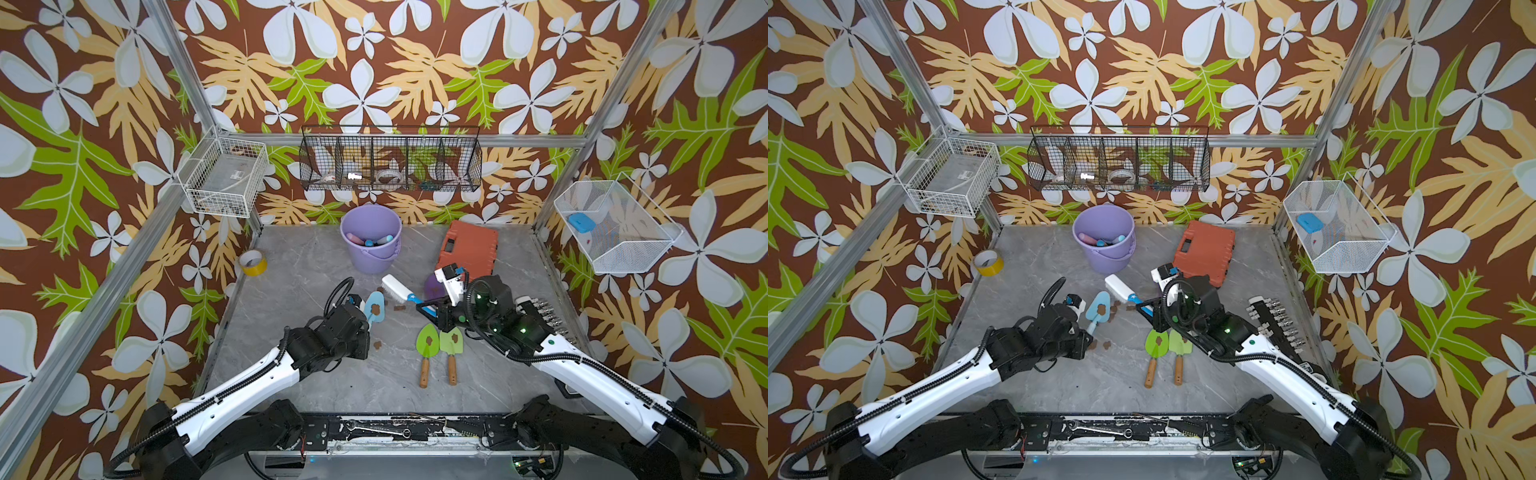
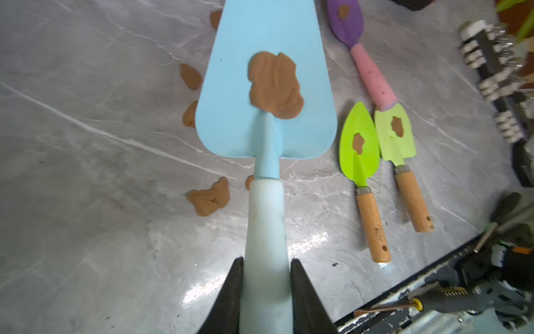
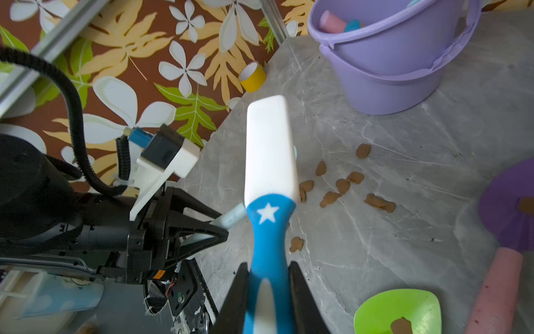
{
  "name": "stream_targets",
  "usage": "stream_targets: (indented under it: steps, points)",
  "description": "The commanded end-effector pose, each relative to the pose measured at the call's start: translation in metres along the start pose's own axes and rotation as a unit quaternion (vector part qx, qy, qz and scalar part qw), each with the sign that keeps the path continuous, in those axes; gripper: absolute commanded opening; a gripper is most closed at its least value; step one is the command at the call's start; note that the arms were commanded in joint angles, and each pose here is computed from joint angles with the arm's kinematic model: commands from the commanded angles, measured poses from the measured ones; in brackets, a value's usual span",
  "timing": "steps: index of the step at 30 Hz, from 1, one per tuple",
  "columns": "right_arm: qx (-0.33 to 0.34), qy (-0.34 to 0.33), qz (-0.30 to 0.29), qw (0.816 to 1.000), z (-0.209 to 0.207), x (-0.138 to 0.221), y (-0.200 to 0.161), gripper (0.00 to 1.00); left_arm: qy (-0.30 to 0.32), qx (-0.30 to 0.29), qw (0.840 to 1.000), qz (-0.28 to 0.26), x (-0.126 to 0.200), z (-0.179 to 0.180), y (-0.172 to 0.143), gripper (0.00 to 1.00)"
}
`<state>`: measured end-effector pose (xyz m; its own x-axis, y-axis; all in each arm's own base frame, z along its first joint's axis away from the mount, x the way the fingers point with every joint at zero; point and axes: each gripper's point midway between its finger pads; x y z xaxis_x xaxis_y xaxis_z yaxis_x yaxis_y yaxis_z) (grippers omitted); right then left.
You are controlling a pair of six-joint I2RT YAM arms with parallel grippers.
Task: Brush the soil off the hand trowel and place it into the bucket
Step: Brush off the soil from the hand trowel.
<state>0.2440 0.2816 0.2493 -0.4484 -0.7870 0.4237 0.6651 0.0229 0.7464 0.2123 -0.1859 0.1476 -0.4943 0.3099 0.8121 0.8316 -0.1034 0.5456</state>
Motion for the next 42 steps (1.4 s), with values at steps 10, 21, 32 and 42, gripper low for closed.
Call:
stream_targets:
  steps: [10, 21, 32, 42]
  points:
    - [0.109, -0.019, 0.069, 0.991, 0.024, -0.026, -0.024, 0.0, 0.081, -0.038, 0.994, 0.056, 0.018, 0.023, -0.005, 0.0]
    - [0.118, -0.116, 0.114, 0.98, -0.007, -0.057, -0.046, 0.0, 0.083, -0.036, 0.994, 0.062, 0.013, 0.024, -0.008, 0.0]
    - [0.114, 0.008, 0.083, 0.99, 0.044, -0.052, -0.036, 0.0, 0.09, -0.047, 0.993, 0.062, 0.007, 0.021, -0.001, 0.0]
    - [0.131, -0.203, 0.124, 0.963, -0.03, -0.062, -0.049, 0.0, 0.093, -0.056, 0.992, 0.057, 0.001, 0.02, 0.003, 0.0]
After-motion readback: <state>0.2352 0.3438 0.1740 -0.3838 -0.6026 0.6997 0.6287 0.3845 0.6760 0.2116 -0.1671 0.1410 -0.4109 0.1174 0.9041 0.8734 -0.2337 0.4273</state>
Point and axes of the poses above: each gripper's point midway between its finger pads, its own x axis back along the fingers, its own z axis along the line the jaws close on, y = z × x, and after that the axes turned 3 degrees about -x, right-handed
